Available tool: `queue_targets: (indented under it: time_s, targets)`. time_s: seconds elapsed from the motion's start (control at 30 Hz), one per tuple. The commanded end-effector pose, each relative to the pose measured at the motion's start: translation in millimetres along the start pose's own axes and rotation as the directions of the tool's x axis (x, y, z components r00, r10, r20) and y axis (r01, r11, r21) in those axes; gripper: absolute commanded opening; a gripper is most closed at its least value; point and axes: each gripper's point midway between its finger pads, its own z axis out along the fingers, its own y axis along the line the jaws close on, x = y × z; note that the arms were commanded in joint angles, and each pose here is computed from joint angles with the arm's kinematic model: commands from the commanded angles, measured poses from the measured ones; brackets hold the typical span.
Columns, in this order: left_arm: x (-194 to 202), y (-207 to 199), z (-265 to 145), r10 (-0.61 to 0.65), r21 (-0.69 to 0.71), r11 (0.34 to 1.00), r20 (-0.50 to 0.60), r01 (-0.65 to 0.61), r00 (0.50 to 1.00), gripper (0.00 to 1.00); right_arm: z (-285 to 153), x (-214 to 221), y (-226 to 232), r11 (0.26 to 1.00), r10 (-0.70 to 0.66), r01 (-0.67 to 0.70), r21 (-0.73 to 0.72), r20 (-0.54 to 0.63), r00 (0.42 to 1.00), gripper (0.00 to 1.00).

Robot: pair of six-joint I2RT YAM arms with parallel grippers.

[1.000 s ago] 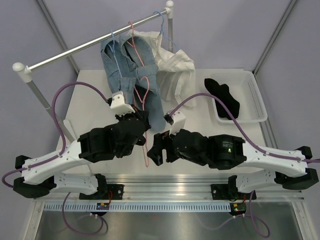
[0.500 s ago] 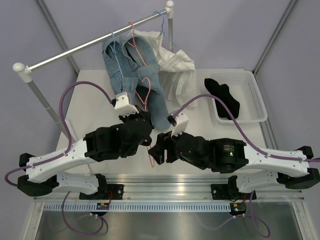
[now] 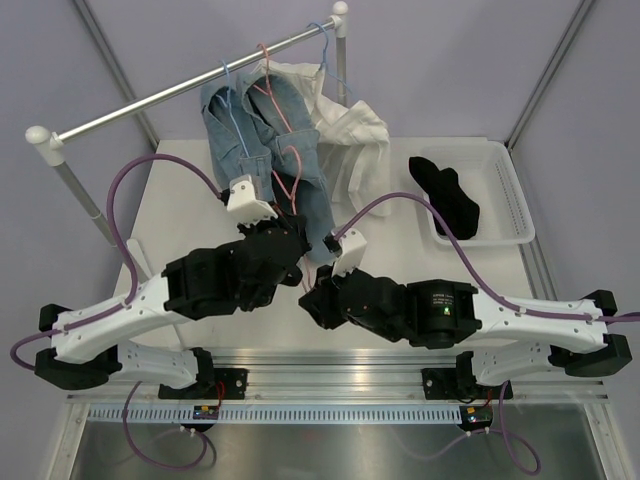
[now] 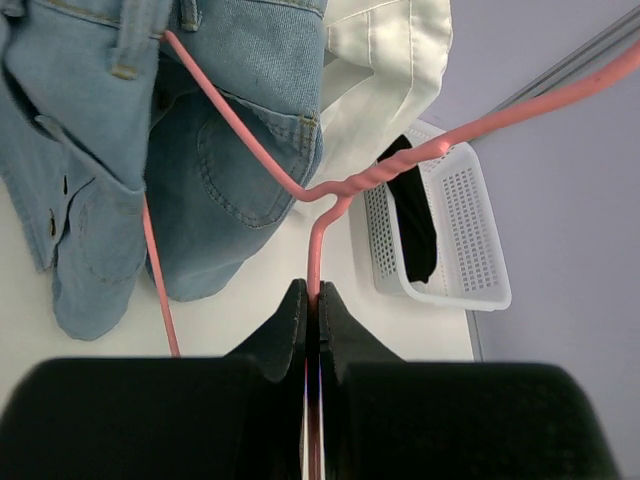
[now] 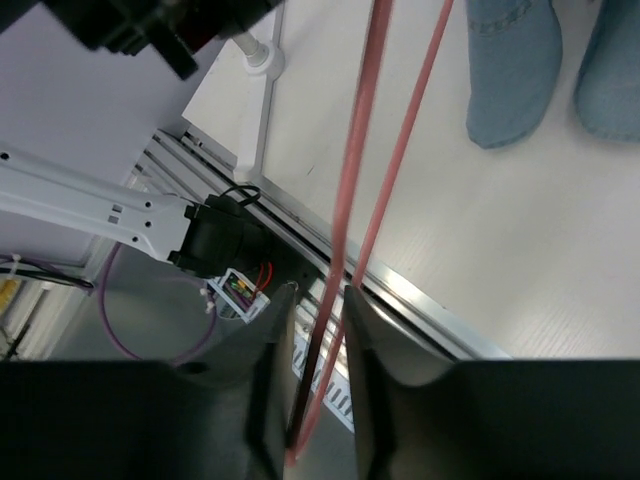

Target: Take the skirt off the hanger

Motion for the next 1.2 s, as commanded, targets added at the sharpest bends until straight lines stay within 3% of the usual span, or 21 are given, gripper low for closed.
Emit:
queue_targets:
  time_s: [0.0, 0.03, 0.1, 0.13, 0.17, 0.2, 0.23, 0.3, 0.37, 0.53, 0.6, 0.67, 0.77, 0.97, 1.17]
  targets:
    - [-20, -12, -6, -0.063, 0.023, 0.998, 0.041, 0.062, 0.997, 0.00, -1, -4, -1, 1.000, 0.023, -0.024, 0.017, 0.035, 0.999, 0.14]
    - [-18, -11, -6, -0.054, 0.030, 0.998, 0.033, 0.053, 0.998, 0.00, -3, -4, -7, 0.998, 0.035, -0.037, 0.042, 0.039, 0.999, 0.03]
    - [-15, -14, -8, -0.044, 0.065, 0.997, 0.014, 0.043, 0.999, 0.01, -7, -6, -12, 0.997, 0.048, -0.051, 0.056, 0.045, 0.998, 0.00]
    - [-14, -14, -9, -0.045, 0.077, 0.996, 0.008, 0.044, 0.999, 0.08, -9, -4, -14, 0.997, 0.051, -0.053, 0.062, 0.040, 0.998, 0.00]
    - [-12, -15, -13, -0.056, 0.112, 0.992, -0.013, 0.057, 0.998, 0.21, -10, -4, -17, 0.996, 0.057, -0.060, 0.070, 0.039, 0.998, 0.00]
    - [-10, -15, -15, -0.033, 0.136, 0.990, -0.027, 0.037, 0.999, 0.53, -15, -6, -19, 0.995, 0.072, -0.075, 0.069, 0.046, 0.996, 0.00]
    - [-8, -19, -19, -0.029, 0.175, 0.984, -0.046, 0.037, 0.999, 0.68, -18, -5, -23, 0.993, 0.079, -0.083, 0.083, 0.041, 0.996, 0.00]
    - [-3, -28, -34, -0.002, 0.305, 0.952, -0.108, 0.035, 0.994, 0.89, -26, -6, -28, 0.991, 0.098, -0.101, 0.084, 0.044, 0.994, 0.00]
    - [0, -35, -48, 0.005, 0.396, 0.916, -0.155, 0.057, 0.988, 0.98, -32, -5, -34, 0.988, 0.121, -0.124, 0.091, 0.042, 0.992, 0.00]
    - [-6, -22, -76, -0.036, 0.512, 0.848, -0.198, 0.135, 0.979, 0.99, -48, -1, -51, 0.984, 0.139, -0.142, 0.110, 0.036, 0.990, 0.00]
    - [-18, -25, -96, -0.072, 0.611, 0.770, -0.204, 0.184, 0.976, 0.99, -52, 2, -57, 0.983, 0.141, -0.143, 0.115, 0.032, 0.990, 0.00]
    - [-4, -27, -107, -0.045, 0.680, 0.706, -0.236, 0.198, 0.971, 0.98, -55, 5, -60, 0.983, 0.138, -0.139, 0.116, 0.021, 0.990, 0.00]
    - [20, -21, -117, 0.015, 0.715, 0.668, -0.291, 0.207, 0.957, 0.97, -65, 1, -59, 0.986, 0.139, -0.140, 0.089, 0.017, 0.990, 0.00]
    - [107, 17, -111, 0.127, 0.666, 0.709, -0.447, 0.234, 0.885, 0.94, -92, -33, -54, 0.990, 0.113, -0.117, 0.074, 0.065, 0.992, 0.00]
    - [161, 56, -105, 0.101, 0.594, 0.746, -0.547, 0.301, 0.831, 0.93, -113, -80, -33, 0.997, 0.048, -0.054, 0.053, 0.110, 0.993, 0.00]
